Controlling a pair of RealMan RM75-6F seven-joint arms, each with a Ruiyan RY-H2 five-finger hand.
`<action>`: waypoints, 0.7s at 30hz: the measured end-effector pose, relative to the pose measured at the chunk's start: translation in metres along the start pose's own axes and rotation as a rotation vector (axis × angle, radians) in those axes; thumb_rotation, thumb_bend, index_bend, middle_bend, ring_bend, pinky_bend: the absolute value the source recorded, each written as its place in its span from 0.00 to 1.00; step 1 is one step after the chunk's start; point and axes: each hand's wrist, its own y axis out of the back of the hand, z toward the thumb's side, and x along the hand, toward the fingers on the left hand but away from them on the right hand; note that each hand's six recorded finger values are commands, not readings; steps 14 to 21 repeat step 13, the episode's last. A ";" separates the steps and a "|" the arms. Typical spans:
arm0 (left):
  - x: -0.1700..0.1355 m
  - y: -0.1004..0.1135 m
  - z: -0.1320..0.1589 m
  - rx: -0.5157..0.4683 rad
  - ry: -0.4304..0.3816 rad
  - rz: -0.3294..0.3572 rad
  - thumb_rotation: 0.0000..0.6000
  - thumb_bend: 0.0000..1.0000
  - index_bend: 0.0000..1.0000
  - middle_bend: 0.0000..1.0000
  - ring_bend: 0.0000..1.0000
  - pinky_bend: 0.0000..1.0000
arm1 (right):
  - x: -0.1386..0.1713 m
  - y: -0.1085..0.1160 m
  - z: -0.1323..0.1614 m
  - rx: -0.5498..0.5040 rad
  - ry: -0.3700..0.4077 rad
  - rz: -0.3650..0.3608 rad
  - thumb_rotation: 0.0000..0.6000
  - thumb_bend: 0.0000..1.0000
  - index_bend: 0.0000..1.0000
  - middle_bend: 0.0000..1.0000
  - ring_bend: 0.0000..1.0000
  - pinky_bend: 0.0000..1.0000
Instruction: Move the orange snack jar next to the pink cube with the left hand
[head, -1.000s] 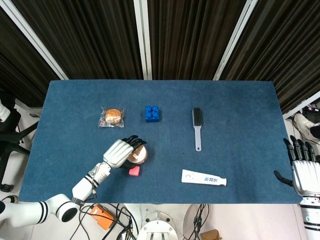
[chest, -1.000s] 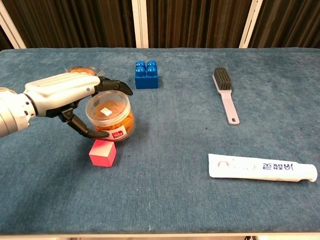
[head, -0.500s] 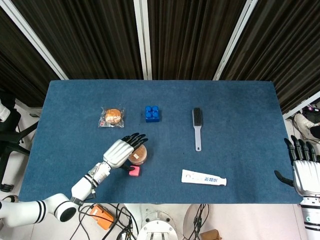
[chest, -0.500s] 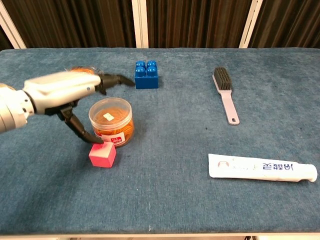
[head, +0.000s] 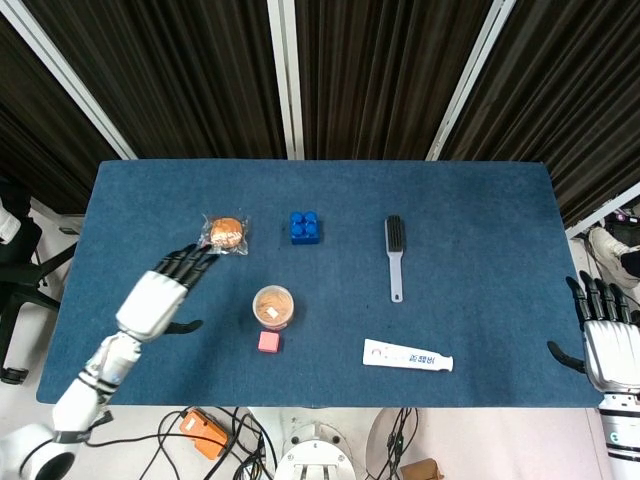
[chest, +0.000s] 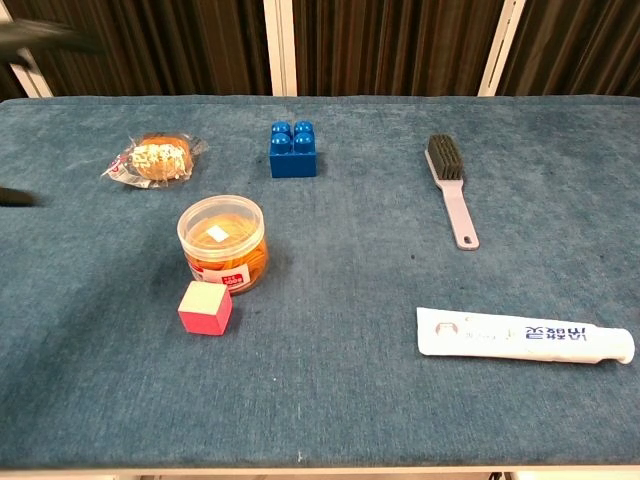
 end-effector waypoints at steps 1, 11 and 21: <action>-0.012 0.002 -0.010 0.005 0.040 0.013 1.00 0.00 0.02 0.00 0.00 0.11 | 0.000 -0.001 0.001 0.004 0.000 0.002 1.00 0.30 0.00 0.00 0.00 0.00; -0.129 -0.003 -0.086 0.110 0.381 0.130 1.00 0.00 0.00 0.00 0.00 0.07 | -0.005 -0.016 0.010 0.045 -0.002 0.044 1.00 0.30 0.00 0.00 0.00 0.00; -0.130 -0.005 -0.085 0.097 0.375 0.123 1.00 0.00 0.00 0.00 0.00 0.07 | -0.005 -0.016 0.010 0.043 -0.003 0.042 1.00 0.30 0.00 0.00 0.00 0.00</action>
